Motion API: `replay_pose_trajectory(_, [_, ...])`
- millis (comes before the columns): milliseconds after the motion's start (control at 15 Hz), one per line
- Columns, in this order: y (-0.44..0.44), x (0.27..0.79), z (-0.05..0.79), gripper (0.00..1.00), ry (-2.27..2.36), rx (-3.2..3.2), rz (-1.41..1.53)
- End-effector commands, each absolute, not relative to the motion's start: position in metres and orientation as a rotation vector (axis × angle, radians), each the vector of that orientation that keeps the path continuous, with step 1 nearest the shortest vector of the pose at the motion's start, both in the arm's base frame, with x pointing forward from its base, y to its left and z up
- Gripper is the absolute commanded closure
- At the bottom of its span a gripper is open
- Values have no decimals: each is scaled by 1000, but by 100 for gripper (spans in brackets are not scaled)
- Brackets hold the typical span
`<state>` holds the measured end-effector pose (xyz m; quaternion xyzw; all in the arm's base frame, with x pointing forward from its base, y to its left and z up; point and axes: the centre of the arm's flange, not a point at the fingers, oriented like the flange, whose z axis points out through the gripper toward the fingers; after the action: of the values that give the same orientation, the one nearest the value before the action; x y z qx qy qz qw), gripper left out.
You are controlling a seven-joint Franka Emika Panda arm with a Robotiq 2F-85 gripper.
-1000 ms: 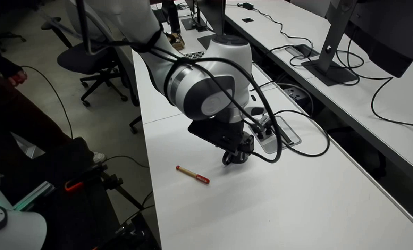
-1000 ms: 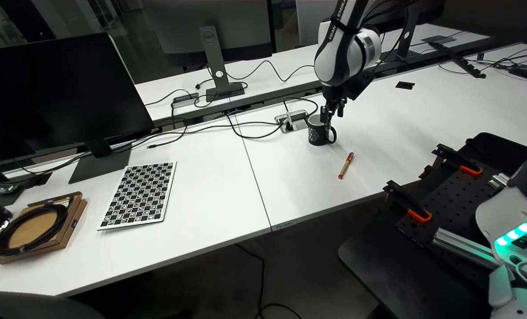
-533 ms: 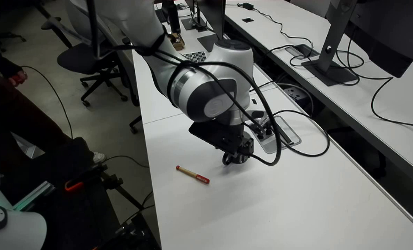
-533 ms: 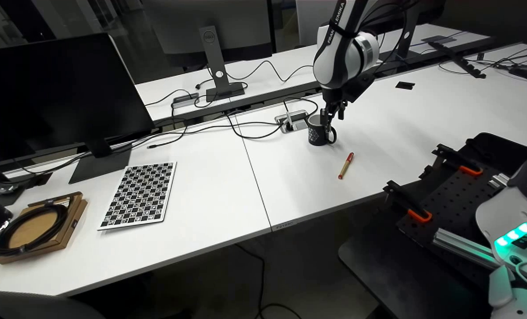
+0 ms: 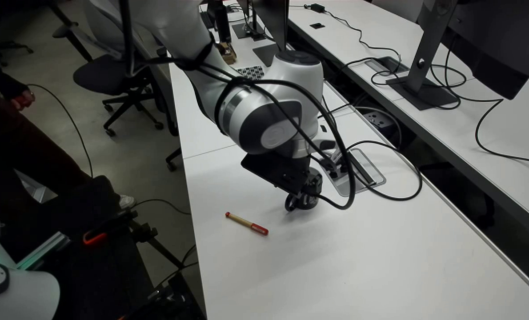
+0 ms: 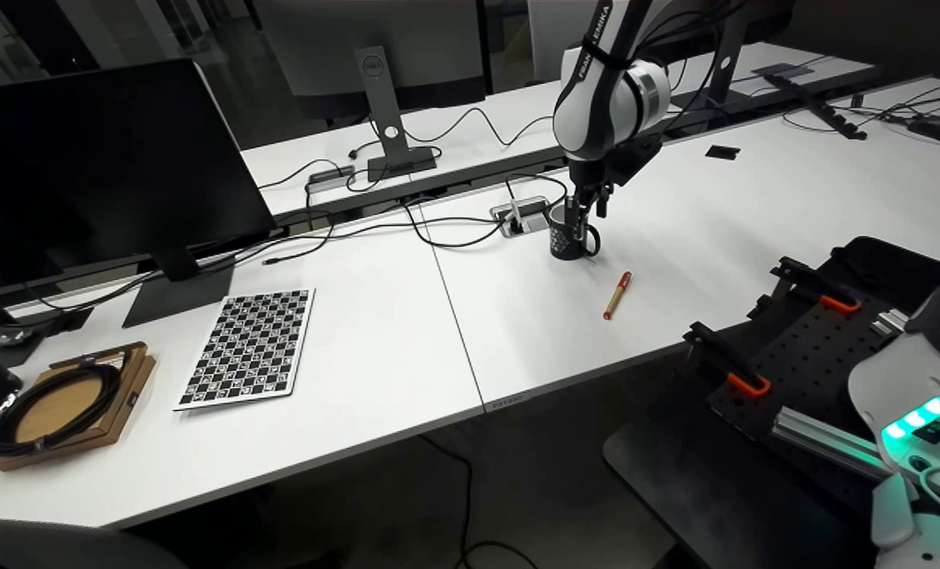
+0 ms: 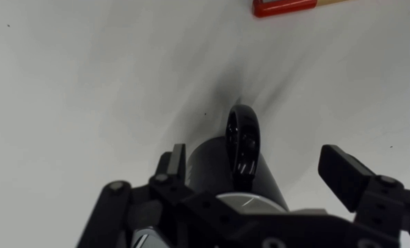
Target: Move the black mug from the left to the right
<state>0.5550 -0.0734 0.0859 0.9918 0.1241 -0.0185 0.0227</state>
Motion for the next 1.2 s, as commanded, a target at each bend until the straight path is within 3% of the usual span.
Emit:
replay_pose_trajectory(0, [-77,562,82,5,358,3088,-62])
replay_pose_trajectory(600, [-76,562,76,4,357,3094,-78])
replay_pose_trajectory(667, [-75,562,75,9,357,3095,-80])
replay_pose_trajectory(733, [-75,562,75,27,356,3095,-81])
replay_pose_trajectory(867, [-75,563,73,37,353,3098,-83])
replay_pose_trajectory(1133, [-76,565,73,69,349,3097,-85])
